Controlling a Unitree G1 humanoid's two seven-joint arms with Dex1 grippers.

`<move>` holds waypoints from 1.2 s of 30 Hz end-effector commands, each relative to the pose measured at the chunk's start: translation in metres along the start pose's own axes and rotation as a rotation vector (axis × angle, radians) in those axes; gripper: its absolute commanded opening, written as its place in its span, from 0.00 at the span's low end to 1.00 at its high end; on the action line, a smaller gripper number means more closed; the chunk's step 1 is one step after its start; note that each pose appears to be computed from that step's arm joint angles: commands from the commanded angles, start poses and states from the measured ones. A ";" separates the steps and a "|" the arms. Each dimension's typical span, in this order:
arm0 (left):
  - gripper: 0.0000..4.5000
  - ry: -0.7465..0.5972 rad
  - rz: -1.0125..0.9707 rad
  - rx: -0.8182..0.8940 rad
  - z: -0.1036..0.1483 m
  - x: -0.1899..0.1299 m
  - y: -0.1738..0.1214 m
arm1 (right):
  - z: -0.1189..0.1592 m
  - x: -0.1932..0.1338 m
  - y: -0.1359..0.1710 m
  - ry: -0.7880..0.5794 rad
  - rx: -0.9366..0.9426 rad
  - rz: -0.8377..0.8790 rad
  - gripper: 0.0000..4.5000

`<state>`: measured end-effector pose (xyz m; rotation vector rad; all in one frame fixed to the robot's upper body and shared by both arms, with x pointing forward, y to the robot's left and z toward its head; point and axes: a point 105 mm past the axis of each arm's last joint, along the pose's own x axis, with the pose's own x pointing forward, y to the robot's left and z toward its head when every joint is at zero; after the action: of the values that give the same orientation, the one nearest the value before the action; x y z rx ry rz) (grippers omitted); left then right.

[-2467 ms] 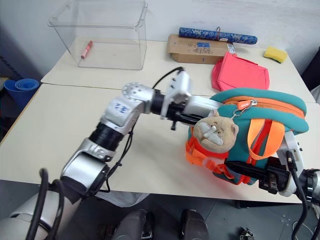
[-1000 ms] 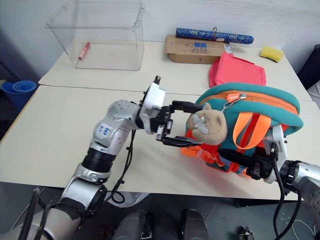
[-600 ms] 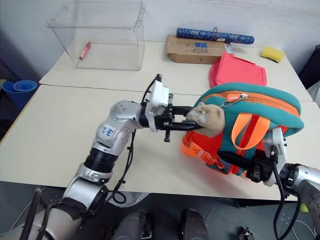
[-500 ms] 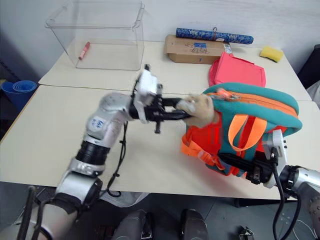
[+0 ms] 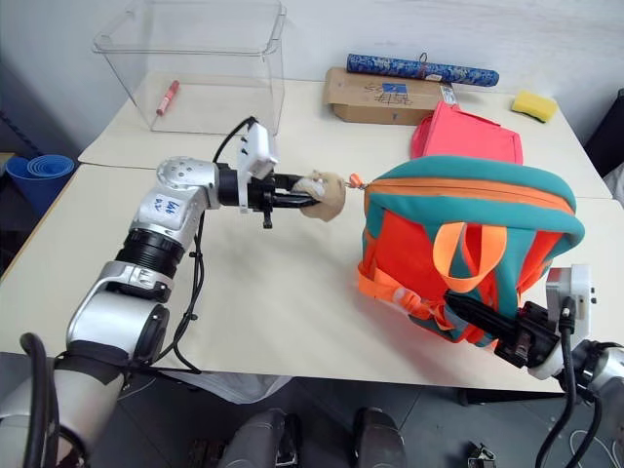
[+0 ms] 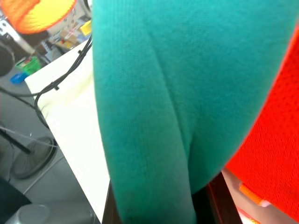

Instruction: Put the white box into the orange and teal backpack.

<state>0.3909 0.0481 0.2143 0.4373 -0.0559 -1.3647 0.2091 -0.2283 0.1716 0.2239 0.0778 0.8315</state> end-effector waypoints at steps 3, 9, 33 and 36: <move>0.18 0.027 -0.144 -0.041 -0.033 0.027 -0.045 | 0.011 -0.010 -0.007 -0.115 0.006 -0.074 0.00; 0.18 -0.057 -0.210 -0.094 -0.042 0.031 -0.082 | 0.001 -0.010 -0.017 -0.143 0.013 -0.128 0.00; 1.00 0.230 0.167 -0.125 -0.099 -0.169 -0.127 | -0.016 -0.096 -0.056 0.324 -0.709 -0.195 0.99; 1.00 0.267 0.201 -0.110 -0.105 -0.178 -0.136 | -0.015 -0.088 -0.067 0.334 -0.788 -0.165 0.99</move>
<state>0.2553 0.2250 0.0952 0.4209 0.2484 -1.1216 0.1945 -0.3349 0.1363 -0.5886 0.0849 0.6514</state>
